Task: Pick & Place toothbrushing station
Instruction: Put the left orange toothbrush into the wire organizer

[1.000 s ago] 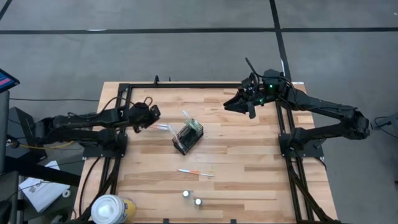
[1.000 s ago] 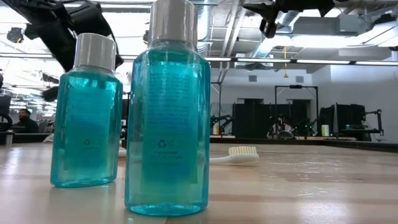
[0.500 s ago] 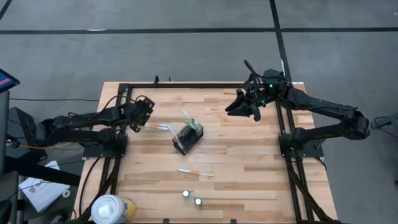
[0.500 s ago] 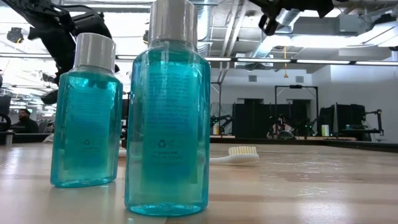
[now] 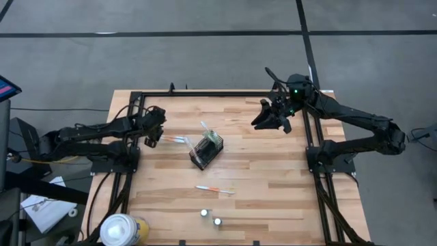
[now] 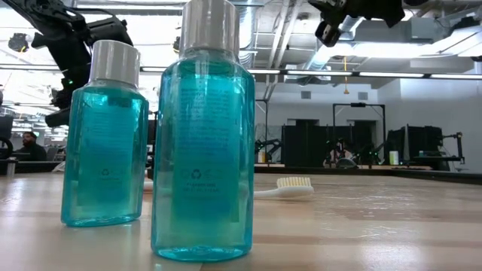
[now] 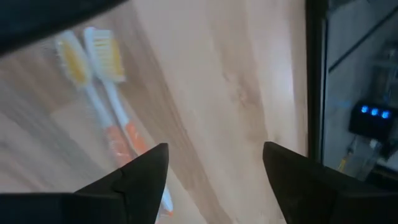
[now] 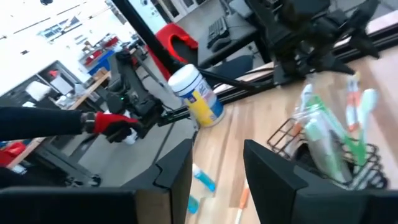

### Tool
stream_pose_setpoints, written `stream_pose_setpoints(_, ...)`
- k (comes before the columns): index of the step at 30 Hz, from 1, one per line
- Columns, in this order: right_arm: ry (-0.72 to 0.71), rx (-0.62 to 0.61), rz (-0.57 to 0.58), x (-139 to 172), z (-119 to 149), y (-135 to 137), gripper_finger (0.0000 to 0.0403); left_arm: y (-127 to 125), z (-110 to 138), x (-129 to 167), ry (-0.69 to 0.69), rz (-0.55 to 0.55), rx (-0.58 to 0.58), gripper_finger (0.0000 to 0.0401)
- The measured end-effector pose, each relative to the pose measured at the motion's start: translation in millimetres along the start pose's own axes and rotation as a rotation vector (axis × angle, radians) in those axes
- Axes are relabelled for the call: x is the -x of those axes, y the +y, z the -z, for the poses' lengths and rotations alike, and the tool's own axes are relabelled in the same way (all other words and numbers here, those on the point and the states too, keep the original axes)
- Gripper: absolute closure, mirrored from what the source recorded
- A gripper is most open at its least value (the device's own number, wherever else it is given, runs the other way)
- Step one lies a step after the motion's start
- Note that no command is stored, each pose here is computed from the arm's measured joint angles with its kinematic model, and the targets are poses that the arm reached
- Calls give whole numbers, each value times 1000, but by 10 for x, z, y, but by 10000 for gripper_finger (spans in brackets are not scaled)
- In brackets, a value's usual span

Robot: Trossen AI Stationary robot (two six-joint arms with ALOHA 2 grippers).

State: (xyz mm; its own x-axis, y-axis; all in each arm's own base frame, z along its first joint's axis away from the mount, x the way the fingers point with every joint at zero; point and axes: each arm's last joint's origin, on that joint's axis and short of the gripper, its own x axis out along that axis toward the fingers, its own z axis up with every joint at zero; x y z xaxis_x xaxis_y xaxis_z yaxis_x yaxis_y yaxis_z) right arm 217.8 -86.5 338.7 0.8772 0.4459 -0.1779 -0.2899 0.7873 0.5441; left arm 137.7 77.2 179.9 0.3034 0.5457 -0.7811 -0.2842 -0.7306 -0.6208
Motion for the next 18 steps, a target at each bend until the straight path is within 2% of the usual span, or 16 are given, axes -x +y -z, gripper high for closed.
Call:
stream_pose_setpoints(9, 21, 44, -23, 15, 19, -10, 268, 53, -77, -13, -16, -105, 66, 170)
stream_pose_setpoints(18, 66, 36, -19, 27, 82, -33, 268, 162, -168, 5, -90, -231, 35, 213)
